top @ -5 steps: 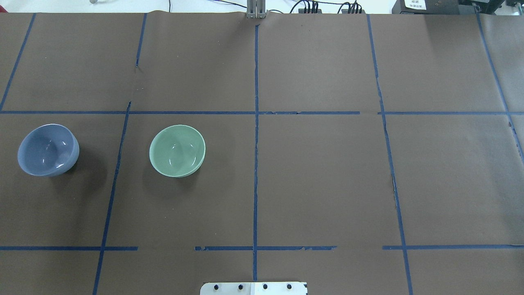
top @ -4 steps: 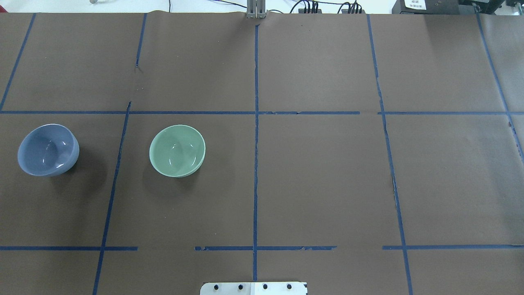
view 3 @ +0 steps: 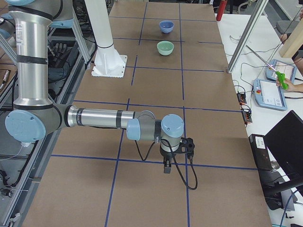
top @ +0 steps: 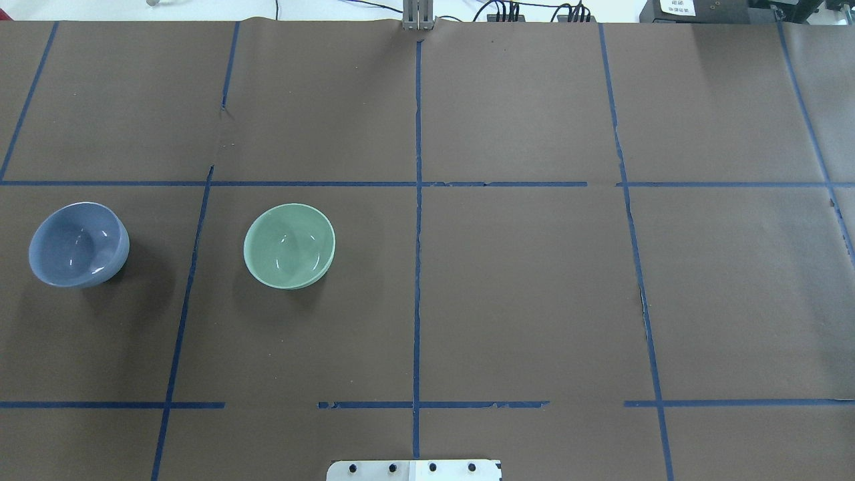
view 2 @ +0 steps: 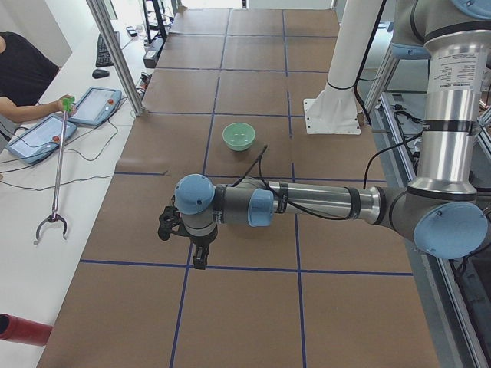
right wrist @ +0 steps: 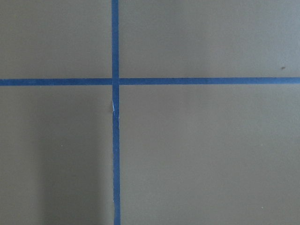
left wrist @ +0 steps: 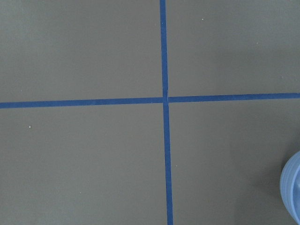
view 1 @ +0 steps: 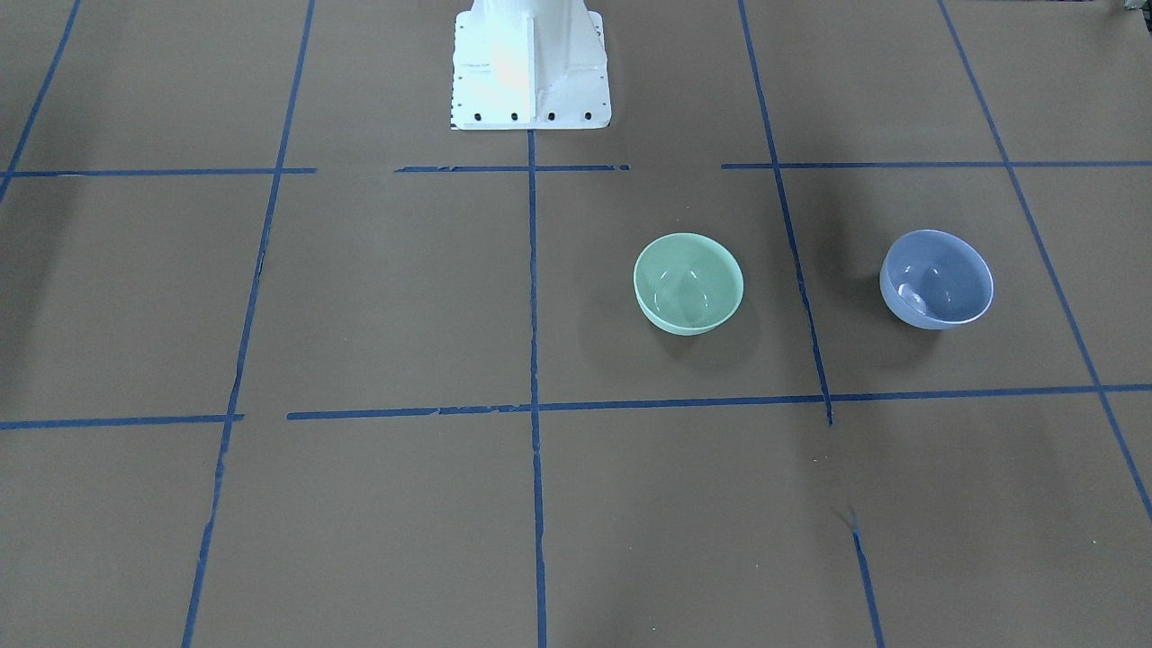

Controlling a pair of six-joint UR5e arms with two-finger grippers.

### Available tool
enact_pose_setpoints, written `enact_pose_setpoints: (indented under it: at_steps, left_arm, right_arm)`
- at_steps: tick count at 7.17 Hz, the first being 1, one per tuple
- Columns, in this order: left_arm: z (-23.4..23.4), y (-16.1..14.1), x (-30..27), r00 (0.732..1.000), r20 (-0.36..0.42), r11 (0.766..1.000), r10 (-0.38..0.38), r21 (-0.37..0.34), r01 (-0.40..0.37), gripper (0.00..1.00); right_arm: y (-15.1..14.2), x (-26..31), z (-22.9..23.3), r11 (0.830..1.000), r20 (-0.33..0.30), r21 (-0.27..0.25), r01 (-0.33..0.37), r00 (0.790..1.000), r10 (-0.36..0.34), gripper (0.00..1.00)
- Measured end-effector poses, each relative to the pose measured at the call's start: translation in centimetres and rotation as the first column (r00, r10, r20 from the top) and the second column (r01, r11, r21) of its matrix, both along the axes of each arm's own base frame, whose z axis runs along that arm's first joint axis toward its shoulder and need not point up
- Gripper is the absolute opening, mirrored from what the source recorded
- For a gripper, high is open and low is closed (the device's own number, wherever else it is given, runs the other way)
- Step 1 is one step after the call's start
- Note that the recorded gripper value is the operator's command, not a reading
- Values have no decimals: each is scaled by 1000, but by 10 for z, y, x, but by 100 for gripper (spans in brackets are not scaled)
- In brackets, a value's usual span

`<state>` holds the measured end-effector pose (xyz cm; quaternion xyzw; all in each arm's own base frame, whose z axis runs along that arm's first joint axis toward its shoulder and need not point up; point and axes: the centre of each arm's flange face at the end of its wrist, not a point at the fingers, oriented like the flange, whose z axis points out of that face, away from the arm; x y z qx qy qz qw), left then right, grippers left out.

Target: Stack blue bowl on green bowl

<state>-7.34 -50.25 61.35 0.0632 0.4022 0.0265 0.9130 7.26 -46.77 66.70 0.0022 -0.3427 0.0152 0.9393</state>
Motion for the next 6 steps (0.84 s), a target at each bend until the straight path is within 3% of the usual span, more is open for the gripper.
enact_pose_setpoints:
  at_steps: [1,3,4,6]
  left_arm:
    - [-19,-6,17,1000,0,1000,8,24,-8,100]
    - [-85,-8,106,999,9,999,-31,-39,32,100]
    - [-96,-1,148,999,1,996,-48,-76,48,100]
    - [-74,18,210,996,-40,992,-73,-108,69,100]
  right_arm:
    - [0,0,0,1000,0,0,0,1000,0,100]
    - [0,0,0,1000,0,0,0,1000,0,100]
    - [0,0,0,1000,0,0,0,1000,0,100]
    - [0,0,0,1000,1,-1,0,1000,0,100]
